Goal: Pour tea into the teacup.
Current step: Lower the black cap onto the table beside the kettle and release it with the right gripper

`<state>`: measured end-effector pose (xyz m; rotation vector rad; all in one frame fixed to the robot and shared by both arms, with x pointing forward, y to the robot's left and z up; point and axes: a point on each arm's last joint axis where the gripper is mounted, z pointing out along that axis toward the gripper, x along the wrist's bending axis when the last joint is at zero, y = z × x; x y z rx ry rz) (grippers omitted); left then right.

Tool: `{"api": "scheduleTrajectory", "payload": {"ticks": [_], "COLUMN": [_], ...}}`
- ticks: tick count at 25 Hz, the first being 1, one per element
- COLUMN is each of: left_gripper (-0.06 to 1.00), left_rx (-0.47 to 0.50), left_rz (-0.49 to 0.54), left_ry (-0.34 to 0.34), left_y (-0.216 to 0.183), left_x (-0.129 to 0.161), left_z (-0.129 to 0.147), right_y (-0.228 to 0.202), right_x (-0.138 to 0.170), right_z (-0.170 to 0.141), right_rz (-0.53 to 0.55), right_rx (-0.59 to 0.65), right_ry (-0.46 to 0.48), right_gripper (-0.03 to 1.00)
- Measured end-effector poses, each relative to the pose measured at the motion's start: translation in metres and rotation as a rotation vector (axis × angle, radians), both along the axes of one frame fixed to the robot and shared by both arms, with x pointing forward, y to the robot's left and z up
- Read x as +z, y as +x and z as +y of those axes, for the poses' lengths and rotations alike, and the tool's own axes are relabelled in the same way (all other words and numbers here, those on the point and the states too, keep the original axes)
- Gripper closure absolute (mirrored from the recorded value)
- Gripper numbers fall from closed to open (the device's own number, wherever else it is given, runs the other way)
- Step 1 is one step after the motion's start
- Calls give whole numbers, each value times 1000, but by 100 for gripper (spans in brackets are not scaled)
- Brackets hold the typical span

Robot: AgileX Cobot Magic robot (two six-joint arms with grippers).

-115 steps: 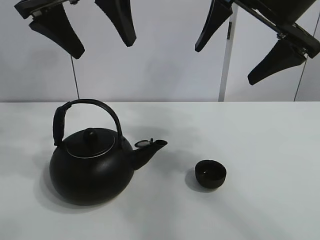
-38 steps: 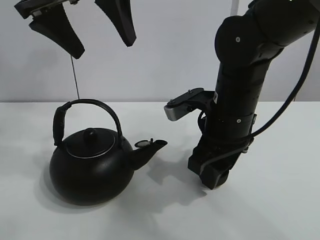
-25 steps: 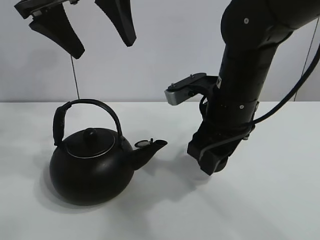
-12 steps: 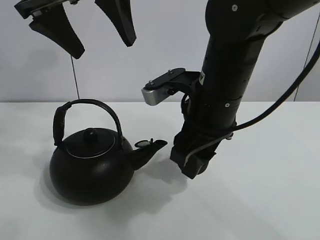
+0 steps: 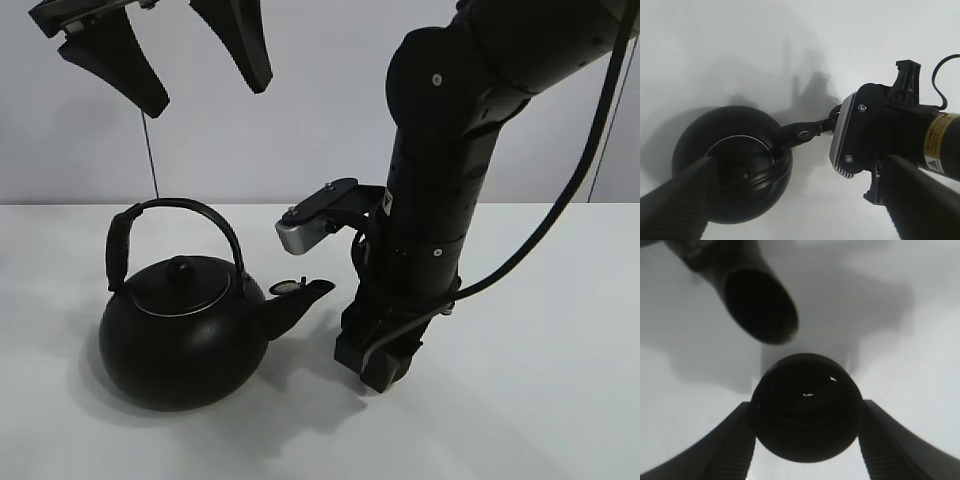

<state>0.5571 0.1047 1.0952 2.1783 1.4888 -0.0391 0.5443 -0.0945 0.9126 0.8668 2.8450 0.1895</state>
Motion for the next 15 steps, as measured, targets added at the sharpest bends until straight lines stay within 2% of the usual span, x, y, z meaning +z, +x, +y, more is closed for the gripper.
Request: {"api": "scheduleTrajectory", "payload": {"ticks": [15], "left_gripper": [31], "left_rx": [0], "left_rz": [0], "left_ry": [0], "left_y": [0], "left_x": [0], "left_z": [0], "right_y": [1], "right_x": [-9], "right_z": [2], "right_rz": [5], "right_rx": [4], "right_ry": [-3], "right_gripper": [56]}}
